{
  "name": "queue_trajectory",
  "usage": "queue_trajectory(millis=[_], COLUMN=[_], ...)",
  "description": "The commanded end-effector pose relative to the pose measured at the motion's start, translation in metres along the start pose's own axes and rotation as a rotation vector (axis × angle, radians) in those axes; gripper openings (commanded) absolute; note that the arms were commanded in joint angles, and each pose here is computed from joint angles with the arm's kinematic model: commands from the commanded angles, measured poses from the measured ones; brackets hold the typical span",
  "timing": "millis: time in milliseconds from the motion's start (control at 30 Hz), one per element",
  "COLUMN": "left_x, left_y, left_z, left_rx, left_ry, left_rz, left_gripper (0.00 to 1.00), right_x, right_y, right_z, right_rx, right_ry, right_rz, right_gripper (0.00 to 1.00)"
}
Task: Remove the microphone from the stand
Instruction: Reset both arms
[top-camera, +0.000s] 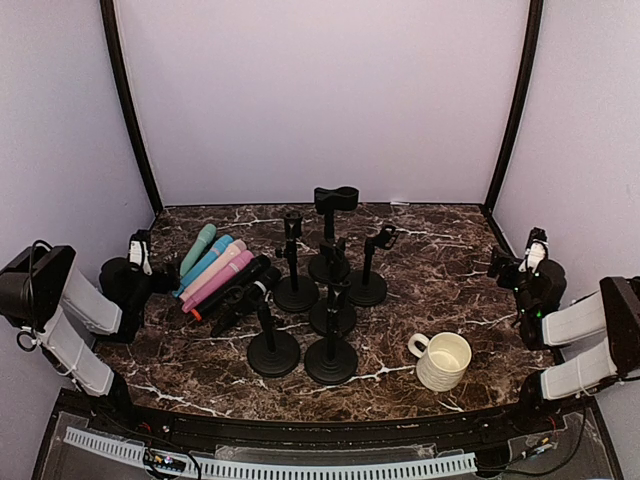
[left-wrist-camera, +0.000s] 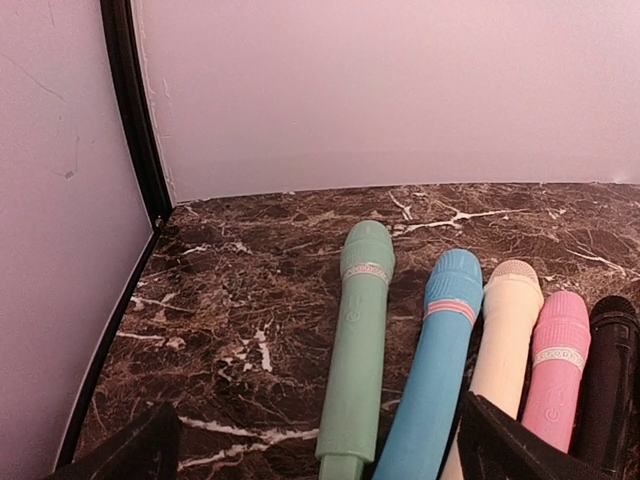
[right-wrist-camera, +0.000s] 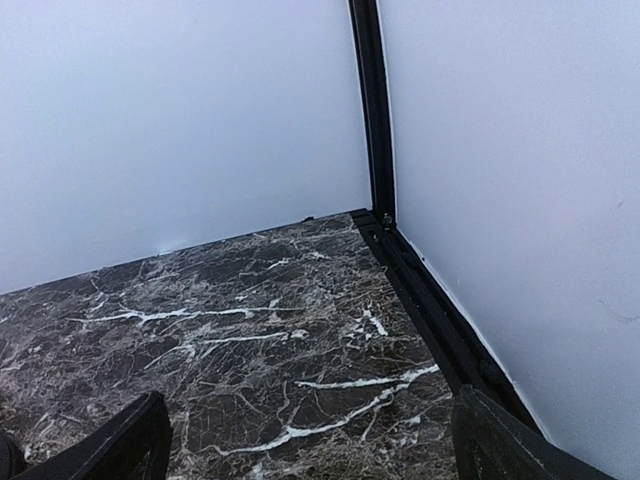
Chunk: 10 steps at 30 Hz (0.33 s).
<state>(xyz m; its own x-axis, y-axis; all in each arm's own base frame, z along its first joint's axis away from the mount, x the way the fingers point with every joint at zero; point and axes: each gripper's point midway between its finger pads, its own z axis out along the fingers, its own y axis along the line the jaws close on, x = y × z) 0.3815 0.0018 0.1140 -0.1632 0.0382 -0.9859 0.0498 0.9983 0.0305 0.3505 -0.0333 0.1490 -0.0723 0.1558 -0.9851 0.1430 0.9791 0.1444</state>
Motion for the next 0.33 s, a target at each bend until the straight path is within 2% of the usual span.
queue_trajectory(millis=[0, 300], left_x=[-0.0108, -0.0104], left_y=[-0.0058, -0.0056], left_z=[0.0038, 0.0040], left_rx=[0.040, 0.039], left_ry=[-0.031, -0.027], left_rz=[0.032, 0.032], left_gripper=[0.99, 0.99], right_x=[-0.0201, -0.0210], right_y=[-0.0078, -0.0076], right_z=[-0.0053, -0.0074], right_rx=[0.044, 0.043], right_ry=[-0.097, -0.105], right_rz=[-0.023, -0.023], right_gripper=[0.99, 0.99])
